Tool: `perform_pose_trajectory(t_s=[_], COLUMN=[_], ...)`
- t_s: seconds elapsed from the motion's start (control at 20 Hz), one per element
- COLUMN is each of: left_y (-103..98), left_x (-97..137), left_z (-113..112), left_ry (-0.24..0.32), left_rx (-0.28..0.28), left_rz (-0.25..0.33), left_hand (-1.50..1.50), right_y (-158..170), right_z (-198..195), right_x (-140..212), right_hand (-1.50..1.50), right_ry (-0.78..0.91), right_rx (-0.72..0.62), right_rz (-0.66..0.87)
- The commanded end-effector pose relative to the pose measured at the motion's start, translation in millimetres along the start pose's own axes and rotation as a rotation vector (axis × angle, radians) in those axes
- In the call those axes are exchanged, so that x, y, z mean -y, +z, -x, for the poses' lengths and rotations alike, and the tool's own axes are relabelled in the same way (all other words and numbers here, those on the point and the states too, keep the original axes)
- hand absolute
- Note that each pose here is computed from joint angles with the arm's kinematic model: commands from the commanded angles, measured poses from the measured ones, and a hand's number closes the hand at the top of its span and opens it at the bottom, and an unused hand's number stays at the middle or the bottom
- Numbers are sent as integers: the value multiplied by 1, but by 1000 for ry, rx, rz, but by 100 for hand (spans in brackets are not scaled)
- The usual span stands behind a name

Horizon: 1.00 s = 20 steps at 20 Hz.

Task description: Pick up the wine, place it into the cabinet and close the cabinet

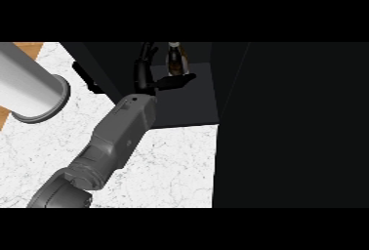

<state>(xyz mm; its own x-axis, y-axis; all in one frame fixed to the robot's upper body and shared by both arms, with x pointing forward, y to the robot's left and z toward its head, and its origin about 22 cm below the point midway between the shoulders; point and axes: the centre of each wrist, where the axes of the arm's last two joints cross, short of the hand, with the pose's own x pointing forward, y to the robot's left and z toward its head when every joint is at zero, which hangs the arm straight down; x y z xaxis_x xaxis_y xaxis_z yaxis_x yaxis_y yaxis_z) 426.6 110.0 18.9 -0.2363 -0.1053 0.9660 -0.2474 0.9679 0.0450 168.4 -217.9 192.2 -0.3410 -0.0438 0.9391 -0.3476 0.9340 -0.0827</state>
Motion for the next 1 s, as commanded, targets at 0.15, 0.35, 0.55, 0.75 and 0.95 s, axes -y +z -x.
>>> perform_pose_trajectory(t_s=[0.15,0.35,0.55,0.75,0.95], left_y=[11,13,15,16,12], left_x=[-23,-19,-32,-27,-28], left_z=[24,23,31,31,28], left_ry=[3,-4,22,56,41], left_rx=[4,23,17,34,53], left_rz=[-62,-67,-32,7,39], left_hand=[-150,-150,-150,-150,-150], right_y=[10,7,4,10,14], right_z=[-14,-7,-6,-21,-11], right_x=[-4,7,4,-9,-7], right_hand=[-150,-150,-150,-150,-150], right_ry=[3,-8,-11,-15,-32], right_rx=[31,33,33,45,38], right_rz=[-26,-7,-10,-28,-17])
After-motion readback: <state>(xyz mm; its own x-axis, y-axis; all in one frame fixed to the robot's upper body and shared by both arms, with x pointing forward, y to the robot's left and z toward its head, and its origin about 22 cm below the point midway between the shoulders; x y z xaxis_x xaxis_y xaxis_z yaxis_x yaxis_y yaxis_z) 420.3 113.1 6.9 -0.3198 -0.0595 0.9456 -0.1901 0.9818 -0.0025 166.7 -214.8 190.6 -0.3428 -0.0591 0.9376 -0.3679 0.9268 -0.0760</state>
